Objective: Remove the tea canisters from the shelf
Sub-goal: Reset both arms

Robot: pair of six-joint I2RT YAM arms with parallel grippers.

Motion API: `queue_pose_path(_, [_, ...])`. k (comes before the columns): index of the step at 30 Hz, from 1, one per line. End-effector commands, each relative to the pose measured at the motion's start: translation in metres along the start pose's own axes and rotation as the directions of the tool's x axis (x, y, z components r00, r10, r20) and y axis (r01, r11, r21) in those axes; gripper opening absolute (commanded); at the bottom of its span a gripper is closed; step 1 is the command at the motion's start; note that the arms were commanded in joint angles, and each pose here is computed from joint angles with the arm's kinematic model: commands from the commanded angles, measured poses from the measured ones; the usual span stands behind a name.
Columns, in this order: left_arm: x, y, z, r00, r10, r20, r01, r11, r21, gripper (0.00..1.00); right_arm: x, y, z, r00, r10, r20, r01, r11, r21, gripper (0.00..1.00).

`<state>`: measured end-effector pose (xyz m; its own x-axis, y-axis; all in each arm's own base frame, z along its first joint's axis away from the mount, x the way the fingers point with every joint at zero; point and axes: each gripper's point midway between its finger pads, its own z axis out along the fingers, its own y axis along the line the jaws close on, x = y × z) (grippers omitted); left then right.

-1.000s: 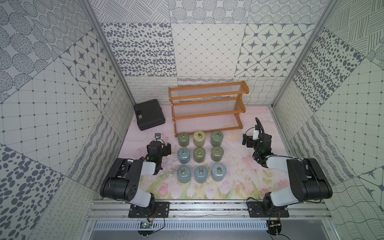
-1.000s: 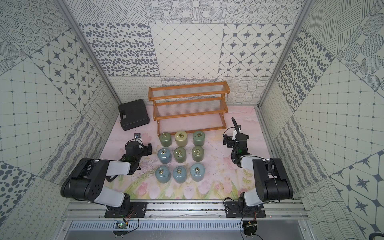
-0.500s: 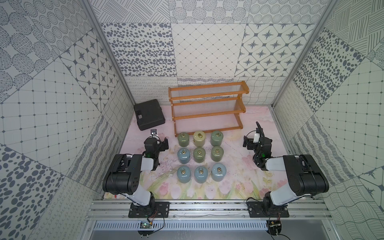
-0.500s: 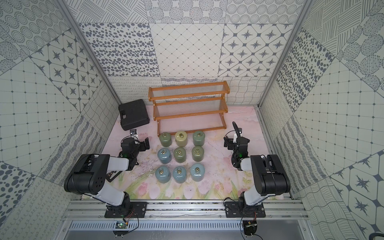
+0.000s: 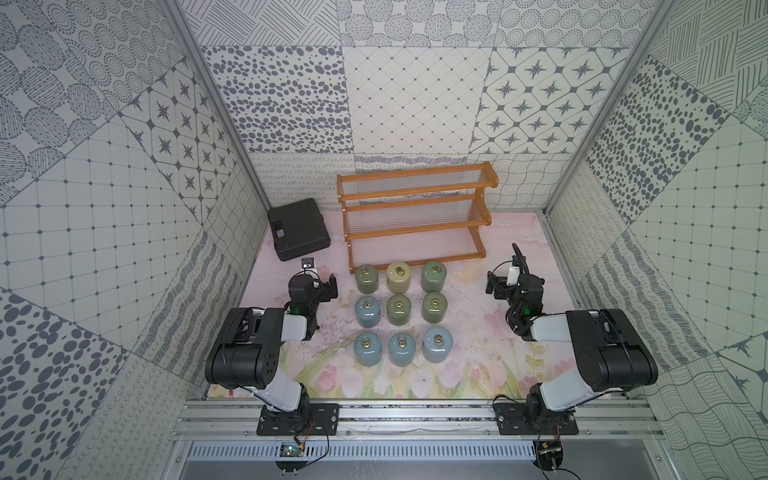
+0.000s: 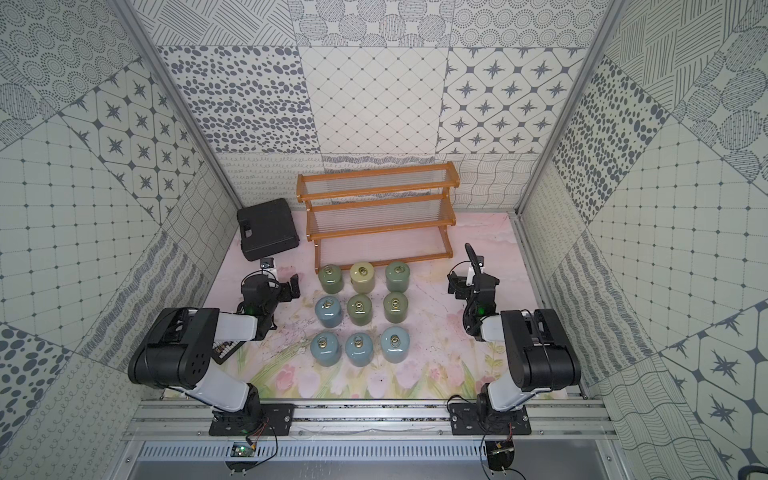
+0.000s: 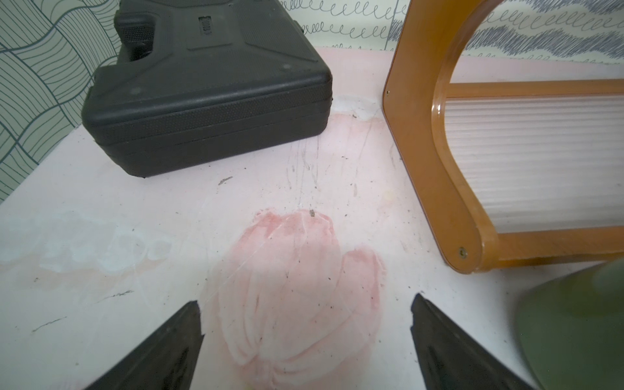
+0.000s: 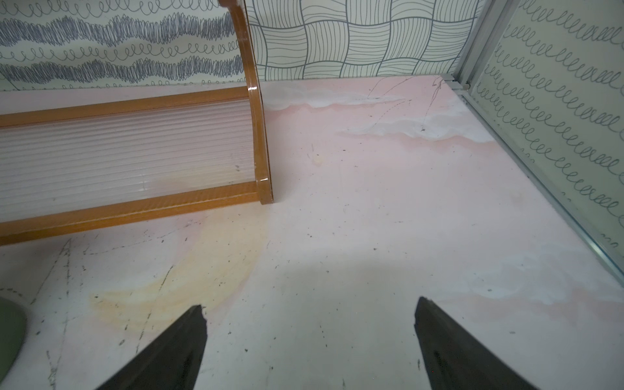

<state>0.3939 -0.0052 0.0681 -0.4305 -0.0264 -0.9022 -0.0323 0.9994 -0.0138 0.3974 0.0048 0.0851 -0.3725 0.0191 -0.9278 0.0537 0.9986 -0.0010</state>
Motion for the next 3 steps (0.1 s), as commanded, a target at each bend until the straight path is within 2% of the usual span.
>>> queue_pose_path(1, [-0.0131,-0.0022,0.0006,0.999,-0.007,0.047,0.006,1.0,0.019,1.0,-0.0222,0.0005,0.0002,0.997,-0.001,0.078,0.001,1.0,-0.004,1.0])
queue_pose_path(3, [-0.0134,-0.002,0.0006,0.999,-0.006,0.049,0.005,1.0,0.018,1.0,-0.0224,0.0006,0.0,0.997,0.0,0.079,0.001,1.0,-0.005,1.0])
